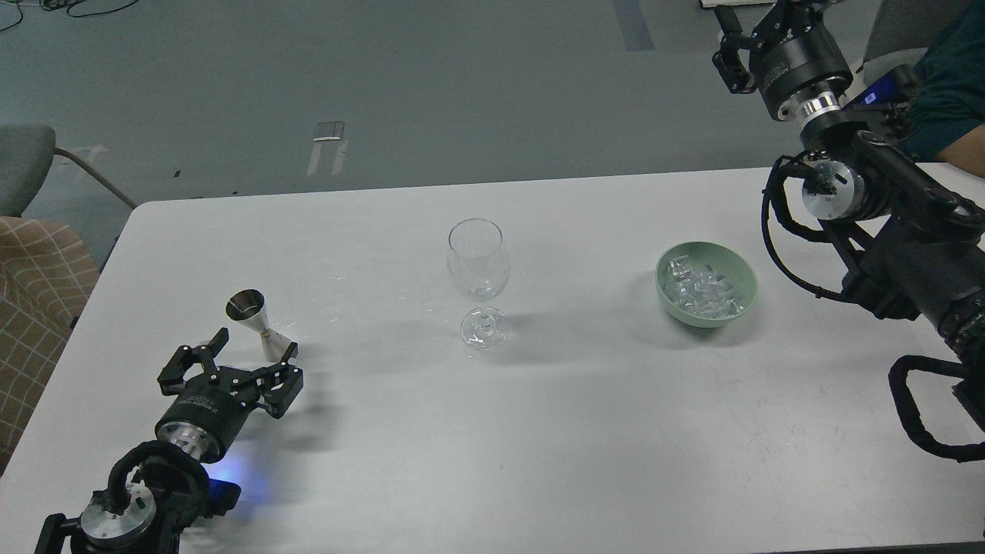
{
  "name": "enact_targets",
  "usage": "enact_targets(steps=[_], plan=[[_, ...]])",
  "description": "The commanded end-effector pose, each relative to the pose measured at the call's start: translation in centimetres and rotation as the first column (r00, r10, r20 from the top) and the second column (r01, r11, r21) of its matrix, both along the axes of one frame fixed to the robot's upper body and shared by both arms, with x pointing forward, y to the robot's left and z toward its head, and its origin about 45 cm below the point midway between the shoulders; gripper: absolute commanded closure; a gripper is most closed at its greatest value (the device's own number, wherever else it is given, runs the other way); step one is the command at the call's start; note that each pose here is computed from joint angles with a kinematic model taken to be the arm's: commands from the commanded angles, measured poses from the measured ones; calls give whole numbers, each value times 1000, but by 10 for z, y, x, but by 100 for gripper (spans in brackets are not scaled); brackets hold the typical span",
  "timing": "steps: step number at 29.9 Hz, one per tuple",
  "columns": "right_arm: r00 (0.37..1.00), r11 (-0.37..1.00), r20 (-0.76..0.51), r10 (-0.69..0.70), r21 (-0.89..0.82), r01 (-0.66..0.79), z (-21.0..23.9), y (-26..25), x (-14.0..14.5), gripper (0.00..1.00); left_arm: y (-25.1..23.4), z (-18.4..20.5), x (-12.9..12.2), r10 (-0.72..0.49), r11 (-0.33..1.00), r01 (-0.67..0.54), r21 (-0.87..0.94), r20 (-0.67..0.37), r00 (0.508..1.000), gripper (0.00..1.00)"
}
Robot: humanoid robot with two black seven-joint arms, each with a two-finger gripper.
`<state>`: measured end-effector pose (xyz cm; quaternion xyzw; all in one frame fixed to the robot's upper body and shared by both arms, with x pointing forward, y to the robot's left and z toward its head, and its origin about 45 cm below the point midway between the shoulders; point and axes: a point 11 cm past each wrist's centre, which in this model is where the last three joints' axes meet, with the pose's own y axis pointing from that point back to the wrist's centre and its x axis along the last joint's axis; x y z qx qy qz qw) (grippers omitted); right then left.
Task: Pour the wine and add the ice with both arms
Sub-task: 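Close the left gripper around the silver jigger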
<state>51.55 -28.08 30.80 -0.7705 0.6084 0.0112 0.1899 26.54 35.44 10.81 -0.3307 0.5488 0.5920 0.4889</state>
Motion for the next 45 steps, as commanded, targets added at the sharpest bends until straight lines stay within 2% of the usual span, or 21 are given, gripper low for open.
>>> enact_targets(steps=[1,12,17,18,19,22,23,25,31,37,39,43,44,45], plan=[[1000,1000,0,-1,0,1,0,0,0,0,0,0,6,4,1000,-4,-3,2,1000,2],[1000,1000,-4,-7,-6,7,-2,-4,-1,0,4,-7,21,41,999,-41,-13,-3,999,2],[1000,1000,-4,-8,-7,8,-2,-5,-1,0,1,-7,37,48,999,-48,-21,1,999,5],[1000,1000,-4,-10,-7,10,-1,-6,-1,0,1,-7,38,48,999,-48,-23,0,999,7],[1000,1000,-4,-10,-7,10,-1,-6,-1,0,1,-6,40,49,999,-49,-21,1,999,15],[1000,1000,-4,-13,-11,13,-2,-9,-1,0,1,-6,41,47,999,-47,-19,3,999,25],[1000,1000,-4,-13,-11,13,-2,-9,-1,0,1,-6,41,47,999,-47,-19,3,999,25],[1000,1000,-4,-14,-10,14,-2,-9,-1,0,0,-6,41,45,999,-45,-19,4,999,34],[1000,1000,-3,-14,-10,14,-1,-9,-1,0,2,-7,40,60,998,-60,-5,4,998,49],[1000,1000,-5,-15,-11,15,-2,-10,-1,0,5,-8,40,81,997,-81,13,4,997,55],[1000,1000,-5,-14,-10,14,-2,-10,-1,0,4,-9,39,78,997,-78,11,5,997,62],[1000,1000,-7,-14,-10,14,-4,-10,-2,0,4,-11,38,77,997,-77,11,3,997,63],[1000,1000,-8,-16,-10,16,-4,-10,-2,0,5,-10,38,78,997,-78,11,6,997,65],[1000,1000,-7,-17,-12,16,-4,-11,-2,0,4,-8,39,72,997,-72,12,23,997,75]])
